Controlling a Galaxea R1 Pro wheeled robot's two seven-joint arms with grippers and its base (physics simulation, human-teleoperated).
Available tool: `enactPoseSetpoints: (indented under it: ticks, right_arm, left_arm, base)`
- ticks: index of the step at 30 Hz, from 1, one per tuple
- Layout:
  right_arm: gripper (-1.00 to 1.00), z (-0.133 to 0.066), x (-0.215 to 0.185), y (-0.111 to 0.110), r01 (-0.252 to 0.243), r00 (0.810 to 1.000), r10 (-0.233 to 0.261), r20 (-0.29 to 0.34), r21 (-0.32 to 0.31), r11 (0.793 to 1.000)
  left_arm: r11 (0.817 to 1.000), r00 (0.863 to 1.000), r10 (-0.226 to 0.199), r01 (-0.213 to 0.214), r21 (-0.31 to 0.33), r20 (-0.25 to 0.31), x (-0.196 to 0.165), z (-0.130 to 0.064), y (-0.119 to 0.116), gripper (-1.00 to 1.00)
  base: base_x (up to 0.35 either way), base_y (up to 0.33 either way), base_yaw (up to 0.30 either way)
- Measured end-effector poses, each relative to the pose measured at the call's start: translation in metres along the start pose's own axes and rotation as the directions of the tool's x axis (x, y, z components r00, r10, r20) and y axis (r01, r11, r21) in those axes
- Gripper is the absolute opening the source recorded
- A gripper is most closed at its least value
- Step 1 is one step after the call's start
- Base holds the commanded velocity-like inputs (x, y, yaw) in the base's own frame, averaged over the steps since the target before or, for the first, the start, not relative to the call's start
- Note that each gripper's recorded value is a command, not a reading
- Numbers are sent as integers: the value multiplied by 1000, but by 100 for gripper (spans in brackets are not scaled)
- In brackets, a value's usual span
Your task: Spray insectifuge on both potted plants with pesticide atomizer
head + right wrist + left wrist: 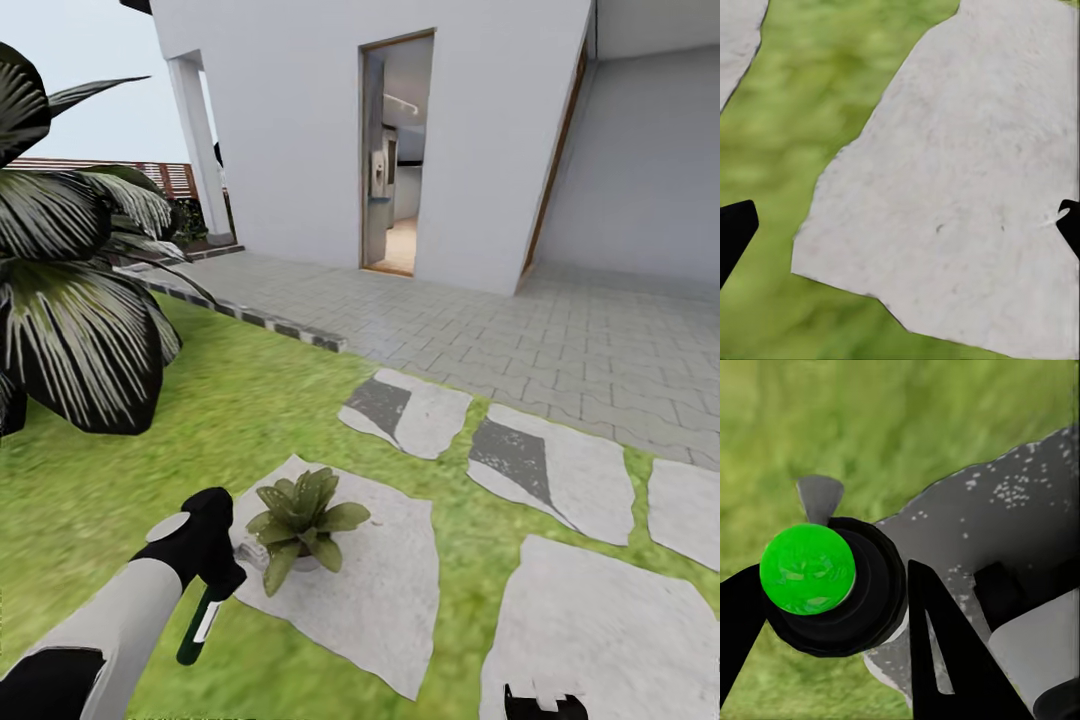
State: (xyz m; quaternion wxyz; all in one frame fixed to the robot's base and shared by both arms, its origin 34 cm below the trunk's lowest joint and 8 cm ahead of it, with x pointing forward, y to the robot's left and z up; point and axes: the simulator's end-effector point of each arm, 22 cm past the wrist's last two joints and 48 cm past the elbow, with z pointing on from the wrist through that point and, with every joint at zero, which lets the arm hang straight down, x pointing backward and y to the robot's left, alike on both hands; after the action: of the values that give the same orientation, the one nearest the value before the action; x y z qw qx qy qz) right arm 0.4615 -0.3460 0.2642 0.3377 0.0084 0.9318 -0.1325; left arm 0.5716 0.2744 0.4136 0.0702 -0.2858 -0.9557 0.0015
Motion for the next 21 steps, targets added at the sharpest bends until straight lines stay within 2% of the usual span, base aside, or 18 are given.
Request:
enactPoseSetpoints:
  ticks: [4, 10, 14, 17, 21]
  right_arm:
    - [100, 0, 0, 0, 0, 1000, 0, 0, 0, 1000]
    - [100, 0, 0, 0, 0, 1000, 0, 0, 0, 1000]
    - [100, 0, 0, 0, 0, 1000, 0, 0, 0, 1000]
    - [100, 0, 0, 0, 0, 1000, 0, 0, 0, 1000]
    - [100, 0, 0, 0, 0, 1000, 0, -1, 0, 1000]
  left_arm:
    - [999, 1000, -7, 7, 48, -12, 13, 19, -18, -100]
    - [998, 1000, -13, 14, 61, -8, 13, 20, -22, -100]
    - [998, 1000, -14, 14, 61, -9, 14, 21, -22, -100]
    - [998, 1000, -15, 16, 62, -21, 19, 24, -21, -100]
    - [993, 998, -42, 46, 106, -47, 40, 42, -31, -100]
  base:
    - [0, -276, 228]
    - [142, -216, 33]
    - [205, -51, 33]
    - [34, -6, 219]
    - [3, 0, 228]
